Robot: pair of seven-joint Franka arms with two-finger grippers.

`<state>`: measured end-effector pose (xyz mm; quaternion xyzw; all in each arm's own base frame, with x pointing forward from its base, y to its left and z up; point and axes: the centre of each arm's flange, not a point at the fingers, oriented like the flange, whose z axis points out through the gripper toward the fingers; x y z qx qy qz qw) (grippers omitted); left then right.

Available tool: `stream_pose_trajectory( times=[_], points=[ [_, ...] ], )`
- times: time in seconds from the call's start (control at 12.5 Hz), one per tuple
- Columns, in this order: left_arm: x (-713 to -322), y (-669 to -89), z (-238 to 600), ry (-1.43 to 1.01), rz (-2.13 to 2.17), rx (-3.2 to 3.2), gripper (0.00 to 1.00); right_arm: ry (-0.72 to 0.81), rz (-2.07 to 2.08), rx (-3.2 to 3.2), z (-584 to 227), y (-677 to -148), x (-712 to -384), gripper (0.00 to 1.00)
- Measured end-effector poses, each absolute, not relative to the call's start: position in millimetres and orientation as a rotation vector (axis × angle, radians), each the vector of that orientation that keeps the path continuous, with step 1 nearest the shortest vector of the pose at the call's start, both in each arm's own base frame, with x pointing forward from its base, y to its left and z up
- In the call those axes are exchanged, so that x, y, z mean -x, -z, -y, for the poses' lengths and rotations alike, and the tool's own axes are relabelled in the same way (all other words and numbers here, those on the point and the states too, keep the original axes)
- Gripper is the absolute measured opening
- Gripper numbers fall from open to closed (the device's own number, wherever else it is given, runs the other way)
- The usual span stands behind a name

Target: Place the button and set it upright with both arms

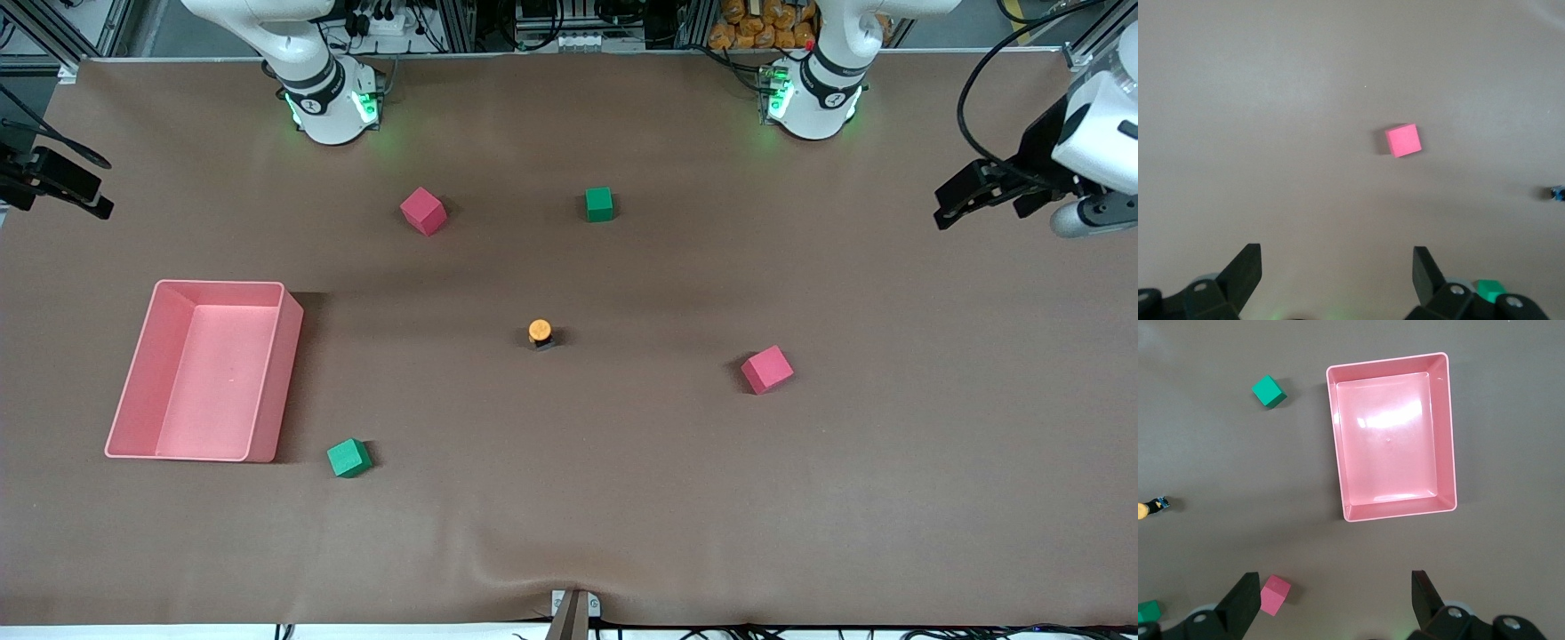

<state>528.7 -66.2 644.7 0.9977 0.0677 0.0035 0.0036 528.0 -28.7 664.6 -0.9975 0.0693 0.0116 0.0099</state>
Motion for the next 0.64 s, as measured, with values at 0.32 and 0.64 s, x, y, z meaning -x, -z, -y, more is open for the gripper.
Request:
stream_pose_trajectory(
  times=[0.32,0.64],
  points=[
    [-521,-639,35,-0.003,-0.111,-3.13,1.0,-0.036,-0.216,3.114,29,-665,-528,1.0],
    [-523,-638,-4,-0.008,-0.017,-3.132,1.0,-0.037,-0.216,3.114,29,-665,-528,1.0]
  ],
)
